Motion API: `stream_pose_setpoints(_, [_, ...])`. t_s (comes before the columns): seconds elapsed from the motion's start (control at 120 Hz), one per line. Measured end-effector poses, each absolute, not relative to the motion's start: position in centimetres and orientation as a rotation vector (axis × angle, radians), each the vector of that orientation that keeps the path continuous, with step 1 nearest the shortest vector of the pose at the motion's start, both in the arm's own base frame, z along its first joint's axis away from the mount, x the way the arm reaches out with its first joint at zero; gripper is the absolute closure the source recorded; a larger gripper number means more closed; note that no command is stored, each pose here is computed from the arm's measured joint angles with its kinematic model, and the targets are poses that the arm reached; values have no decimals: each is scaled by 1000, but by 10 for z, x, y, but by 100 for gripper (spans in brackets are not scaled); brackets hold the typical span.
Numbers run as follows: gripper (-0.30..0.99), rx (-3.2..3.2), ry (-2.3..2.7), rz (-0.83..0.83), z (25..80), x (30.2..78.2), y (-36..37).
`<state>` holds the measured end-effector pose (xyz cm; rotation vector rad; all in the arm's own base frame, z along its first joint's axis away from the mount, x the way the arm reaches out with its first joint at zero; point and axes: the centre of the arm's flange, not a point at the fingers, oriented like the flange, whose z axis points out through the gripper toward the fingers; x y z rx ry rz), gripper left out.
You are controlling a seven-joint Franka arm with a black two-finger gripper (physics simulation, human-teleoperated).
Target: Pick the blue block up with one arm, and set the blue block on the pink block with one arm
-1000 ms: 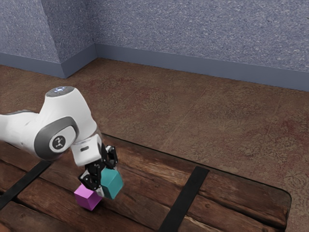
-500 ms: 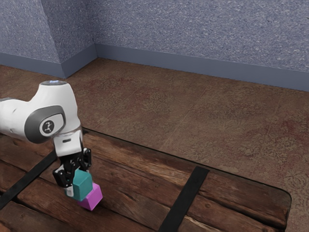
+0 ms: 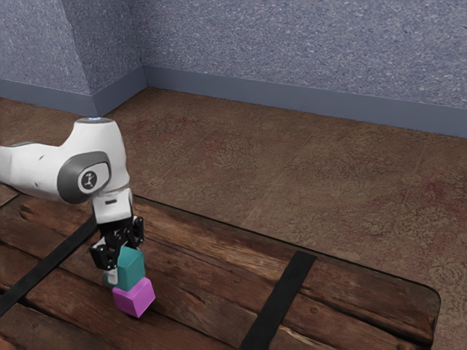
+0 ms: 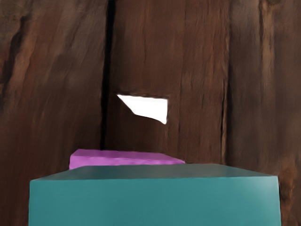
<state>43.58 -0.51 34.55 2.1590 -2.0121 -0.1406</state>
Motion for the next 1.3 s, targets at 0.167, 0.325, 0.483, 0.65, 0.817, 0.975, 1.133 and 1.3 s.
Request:
stream_pose_setpoints(0.167, [32, 2163, -2095, -118, 353, 438, -3])
stream_pose_setpoints(0.325, [33, 2153, -2142, -103, 347, 435, -7])
stream_pose_setpoints(0.483, [33, 2155, -2161, -75, 346, 425, -8])
stream_pose_setpoints(0.65, [33, 2160, -2161, -63, 345, 416, -4])
stream_pose_setpoints(0.817, [33, 2148, -2176, -51, 346, 408, -8])
stream_pose_setpoints(0.975, [33, 2153, -2164, -31, 347, 409, -6])
stream_pose_setpoints(1.133, [33, 2152, -2171, -22, 349, 415, -3])
stream_pose_setpoints(1.3, [25, 2138, -2184, -22, 349, 418, -3])
